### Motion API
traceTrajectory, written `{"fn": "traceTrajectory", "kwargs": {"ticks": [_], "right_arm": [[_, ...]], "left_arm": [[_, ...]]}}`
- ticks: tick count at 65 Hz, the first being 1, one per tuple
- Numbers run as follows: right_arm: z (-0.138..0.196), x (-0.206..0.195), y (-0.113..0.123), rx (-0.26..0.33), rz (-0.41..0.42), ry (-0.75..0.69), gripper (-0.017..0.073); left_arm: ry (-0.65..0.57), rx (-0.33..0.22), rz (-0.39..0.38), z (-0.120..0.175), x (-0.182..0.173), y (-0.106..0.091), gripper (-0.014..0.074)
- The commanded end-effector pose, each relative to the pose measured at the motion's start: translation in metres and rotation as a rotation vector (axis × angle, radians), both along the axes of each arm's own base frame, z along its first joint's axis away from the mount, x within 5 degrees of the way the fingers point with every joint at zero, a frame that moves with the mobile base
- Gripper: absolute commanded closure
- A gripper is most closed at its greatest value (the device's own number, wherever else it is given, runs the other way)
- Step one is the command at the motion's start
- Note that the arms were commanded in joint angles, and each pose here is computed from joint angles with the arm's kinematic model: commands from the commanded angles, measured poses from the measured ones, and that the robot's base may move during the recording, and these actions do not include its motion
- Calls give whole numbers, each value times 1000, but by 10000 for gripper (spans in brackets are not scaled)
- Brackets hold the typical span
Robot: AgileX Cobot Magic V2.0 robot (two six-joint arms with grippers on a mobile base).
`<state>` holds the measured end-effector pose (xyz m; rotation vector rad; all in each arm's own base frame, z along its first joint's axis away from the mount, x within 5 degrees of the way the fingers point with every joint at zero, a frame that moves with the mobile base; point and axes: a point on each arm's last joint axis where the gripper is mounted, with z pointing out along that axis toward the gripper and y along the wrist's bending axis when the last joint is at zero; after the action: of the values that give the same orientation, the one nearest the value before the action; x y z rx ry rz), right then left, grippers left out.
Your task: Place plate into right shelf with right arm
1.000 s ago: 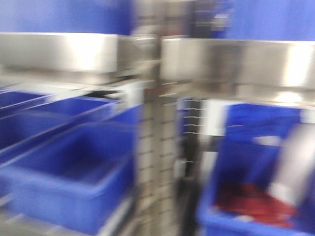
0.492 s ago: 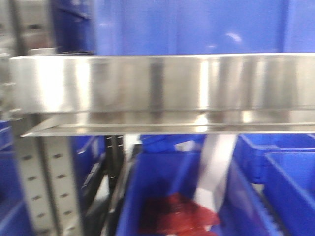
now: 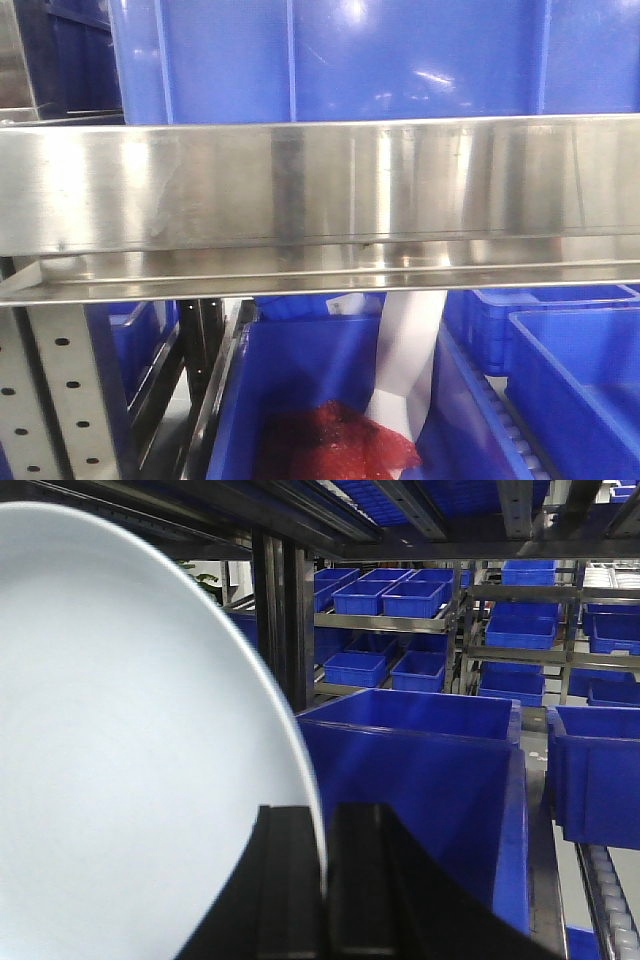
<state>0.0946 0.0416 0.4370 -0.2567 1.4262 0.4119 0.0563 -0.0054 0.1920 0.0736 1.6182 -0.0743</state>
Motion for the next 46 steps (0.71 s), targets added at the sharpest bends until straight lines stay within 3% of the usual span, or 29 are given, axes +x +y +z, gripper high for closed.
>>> {"fn": "traceTrajectory", "kwargs": {"ticks": [1, 28, 33, 41, 46], "right_arm": [[16, -3, -5, 63, -36, -93, 503], [16, -3, -5, 62, -36, -93, 503], [17, -3, -5, 75, -38, -98, 503], [26, 5, -4, 141, -36, -101, 503], [35, 15, 0, 135, -26, -86, 503]], "left_arm": [[-82, -15, -2, 5, 0, 0, 640], [-82, -15, -2, 5, 0, 0, 640], [-82, -15, -2, 5, 0, 0, 640], [-82, -15, -2, 5, 0, 0, 640], [-82, -15, -2, 5, 0, 0, 640]]}}
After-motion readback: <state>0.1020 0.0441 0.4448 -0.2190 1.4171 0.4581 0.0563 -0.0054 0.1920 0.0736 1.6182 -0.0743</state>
